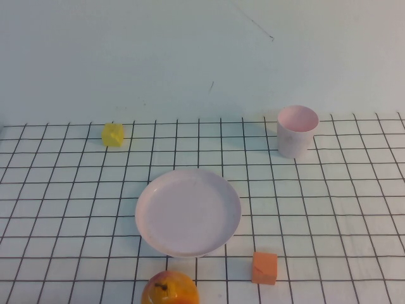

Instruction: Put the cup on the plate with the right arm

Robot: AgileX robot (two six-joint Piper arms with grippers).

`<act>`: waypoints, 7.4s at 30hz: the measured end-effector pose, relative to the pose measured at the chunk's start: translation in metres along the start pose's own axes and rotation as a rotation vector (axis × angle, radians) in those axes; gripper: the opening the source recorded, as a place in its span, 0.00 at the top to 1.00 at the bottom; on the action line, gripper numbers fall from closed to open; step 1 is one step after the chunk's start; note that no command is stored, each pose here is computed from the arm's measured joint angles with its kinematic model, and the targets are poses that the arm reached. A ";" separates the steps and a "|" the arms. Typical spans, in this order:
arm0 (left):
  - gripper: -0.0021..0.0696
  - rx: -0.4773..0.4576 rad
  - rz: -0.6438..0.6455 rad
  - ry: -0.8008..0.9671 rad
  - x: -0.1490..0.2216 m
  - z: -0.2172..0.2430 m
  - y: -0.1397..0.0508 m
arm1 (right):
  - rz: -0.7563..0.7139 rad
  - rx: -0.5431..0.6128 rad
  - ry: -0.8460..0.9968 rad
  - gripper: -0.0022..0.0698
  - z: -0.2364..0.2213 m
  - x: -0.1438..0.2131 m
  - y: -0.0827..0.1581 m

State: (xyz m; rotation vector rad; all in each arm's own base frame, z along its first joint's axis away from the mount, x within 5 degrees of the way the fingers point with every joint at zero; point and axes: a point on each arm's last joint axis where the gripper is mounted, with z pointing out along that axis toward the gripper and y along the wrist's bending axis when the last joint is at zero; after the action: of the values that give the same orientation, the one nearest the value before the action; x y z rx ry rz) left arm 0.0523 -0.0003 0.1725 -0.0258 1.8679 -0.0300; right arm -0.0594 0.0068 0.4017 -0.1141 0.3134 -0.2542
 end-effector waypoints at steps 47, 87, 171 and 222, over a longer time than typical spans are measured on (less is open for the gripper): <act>0.97 0.000 0.000 0.000 0.000 0.000 0.000 | 0.351 -0.525 2.027 0.97 0.043 0.326 0.098; 0.98 -0.001 0.002 0.000 0.000 0.000 0.000 | 0.352 -0.961 2.055 0.37 -0.018 0.538 0.239; 0.97 -0.001 0.002 0.000 0.000 0.000 0.000 | 0.165 -1.646 1.902 0.44 -0.005 0.390 0.435; 0.97 -0.001 0.002 0.000 0.000 0.000 0.000 | 0.341 -1.290 1.532 0.97 0.208 0.231 0.282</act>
State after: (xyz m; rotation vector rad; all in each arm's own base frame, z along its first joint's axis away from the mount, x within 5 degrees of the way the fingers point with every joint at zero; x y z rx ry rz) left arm 0.0523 -0.0003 0.1725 -0.0246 1.8679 -0.0282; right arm 0.2843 0.2321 0.4891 -1.1488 1.9827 0.3045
